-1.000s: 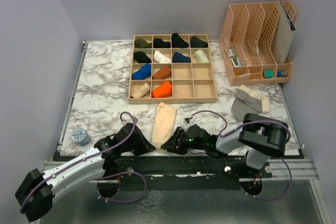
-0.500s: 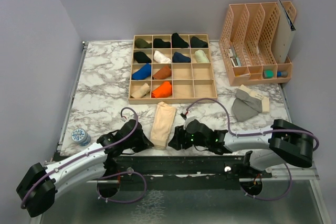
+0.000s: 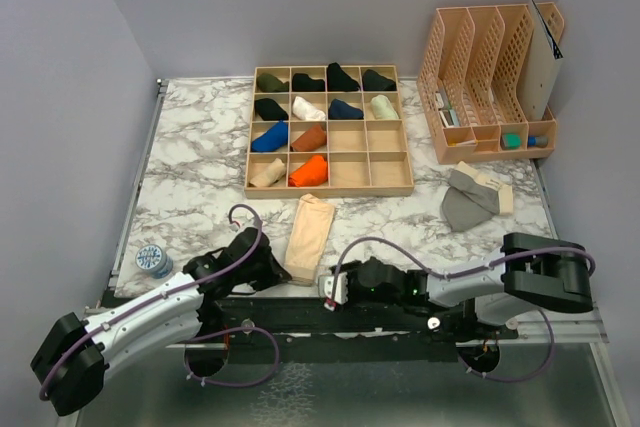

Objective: Roll the underwear
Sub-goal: Roll the underwear to the center of the board.

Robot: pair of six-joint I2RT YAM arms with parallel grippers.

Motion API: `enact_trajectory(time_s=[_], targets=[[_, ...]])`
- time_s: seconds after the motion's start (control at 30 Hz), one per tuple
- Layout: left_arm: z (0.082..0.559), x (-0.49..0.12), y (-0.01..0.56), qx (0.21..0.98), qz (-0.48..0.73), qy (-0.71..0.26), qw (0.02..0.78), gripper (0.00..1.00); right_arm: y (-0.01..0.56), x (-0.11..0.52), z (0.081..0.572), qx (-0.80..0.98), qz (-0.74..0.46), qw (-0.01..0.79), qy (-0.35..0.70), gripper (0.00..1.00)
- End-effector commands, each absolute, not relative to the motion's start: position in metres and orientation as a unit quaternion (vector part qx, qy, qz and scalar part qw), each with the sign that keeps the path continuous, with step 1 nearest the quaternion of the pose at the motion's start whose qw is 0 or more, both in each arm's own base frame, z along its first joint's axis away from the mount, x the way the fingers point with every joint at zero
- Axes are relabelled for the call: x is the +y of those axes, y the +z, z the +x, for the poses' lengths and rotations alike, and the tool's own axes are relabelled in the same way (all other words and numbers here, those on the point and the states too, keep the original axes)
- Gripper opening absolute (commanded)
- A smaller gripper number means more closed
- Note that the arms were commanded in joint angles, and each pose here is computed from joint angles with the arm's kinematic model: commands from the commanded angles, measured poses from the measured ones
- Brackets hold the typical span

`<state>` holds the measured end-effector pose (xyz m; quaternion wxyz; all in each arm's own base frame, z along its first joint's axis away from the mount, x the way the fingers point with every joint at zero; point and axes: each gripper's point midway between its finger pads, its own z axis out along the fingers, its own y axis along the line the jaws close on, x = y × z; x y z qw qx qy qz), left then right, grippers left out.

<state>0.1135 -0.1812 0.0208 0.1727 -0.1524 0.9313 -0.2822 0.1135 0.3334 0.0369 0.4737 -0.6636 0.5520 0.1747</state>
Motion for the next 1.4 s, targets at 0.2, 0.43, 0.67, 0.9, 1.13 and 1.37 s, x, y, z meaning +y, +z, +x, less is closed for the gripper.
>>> enact_trajectory(time_s=[0.2,0.43,0.67,0.9,1.13,1.37], targets=[[0.103,-0.181,0.018,0.931,-0.163,-0.296,0.137,0.0,0.054,0.348,0.116,0.318,-0.747,0.582,0.059,0.53],[0.104,-0.193,0.04,0.921,-0.161,-0.336,0.119,0.0,0.055,0.359,0.111,0.255,-0.762,0.595,0.035,0.52],[0.11,-0.195,0.05,0.919,-0.158,-0.345,0.111,0.0,0.043,0.362,0.098,0.23,-0.78,0.58,0.051,0.49],[0.116,-0.198,0.057,0.914,-0.158,-0.359,0.106,0.0,0.038,0.366,0.098,0.219,-0.789,0.574,0.029,0.47],[0.116,-0.198,0.057,0.916,-0.154,-0.358,0.098,0.0,0.049,0.374,0.11,0.209,-0.759,0.617,-0.008,0.46],[0.115,-0.2,0.055,0.91,-0.162,-0.369,0.095,0.0,0.049,0.381,0.107,0.189,-0.765,0.615,-0.008,0.42]])
